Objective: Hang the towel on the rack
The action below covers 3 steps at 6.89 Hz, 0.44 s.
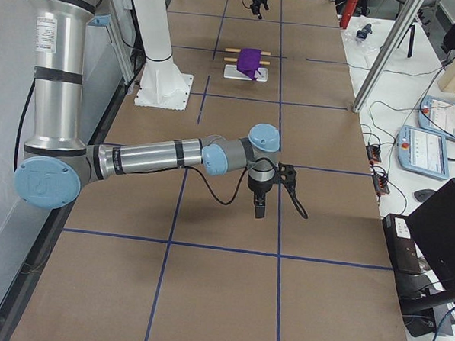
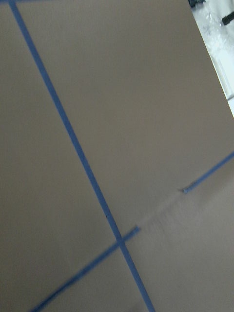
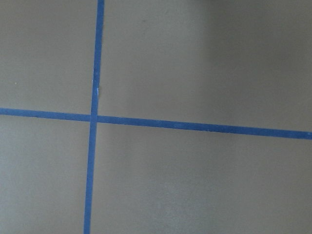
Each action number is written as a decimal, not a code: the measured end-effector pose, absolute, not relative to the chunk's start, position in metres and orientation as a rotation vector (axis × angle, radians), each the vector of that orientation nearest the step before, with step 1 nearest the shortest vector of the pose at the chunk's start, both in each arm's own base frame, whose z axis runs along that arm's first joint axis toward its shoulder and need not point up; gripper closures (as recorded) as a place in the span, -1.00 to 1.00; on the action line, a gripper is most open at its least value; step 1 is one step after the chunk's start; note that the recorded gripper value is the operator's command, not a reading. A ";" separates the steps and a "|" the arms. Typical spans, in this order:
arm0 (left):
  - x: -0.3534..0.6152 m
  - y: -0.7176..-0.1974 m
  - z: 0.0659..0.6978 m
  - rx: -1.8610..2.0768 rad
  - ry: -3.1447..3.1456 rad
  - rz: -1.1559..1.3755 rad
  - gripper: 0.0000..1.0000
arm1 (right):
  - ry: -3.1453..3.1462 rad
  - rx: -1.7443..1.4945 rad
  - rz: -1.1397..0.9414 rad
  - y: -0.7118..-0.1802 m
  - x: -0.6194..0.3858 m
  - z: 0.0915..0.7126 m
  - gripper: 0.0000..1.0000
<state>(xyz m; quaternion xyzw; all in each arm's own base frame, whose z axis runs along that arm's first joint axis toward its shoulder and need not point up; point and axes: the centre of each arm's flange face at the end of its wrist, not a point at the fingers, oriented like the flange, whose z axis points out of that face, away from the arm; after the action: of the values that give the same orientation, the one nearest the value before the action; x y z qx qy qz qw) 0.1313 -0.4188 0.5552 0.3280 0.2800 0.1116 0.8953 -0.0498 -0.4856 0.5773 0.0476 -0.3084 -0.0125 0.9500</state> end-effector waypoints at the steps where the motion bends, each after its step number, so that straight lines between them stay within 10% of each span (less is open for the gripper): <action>1: 0.102 -0.443 0.571 0.617 0.529 0.264 -1.00 | -0.621 0.093 -0.014 -0.486 -0.044 0.582 -1.00; 3: 0.055 -0.498 0.561 0.469 0.465 0.305 -1.00 | -0.682 0.076 -0.011 -0.485 -0.017 0.598 -1.00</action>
<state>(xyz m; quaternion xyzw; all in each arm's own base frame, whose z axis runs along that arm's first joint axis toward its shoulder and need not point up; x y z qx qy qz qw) 0.0548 -0.4981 0.5610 0.2294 0.2276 0.1492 0.9345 -0.0168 -0.4850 0.5976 0.0374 -0.3343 -0.0056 0.9417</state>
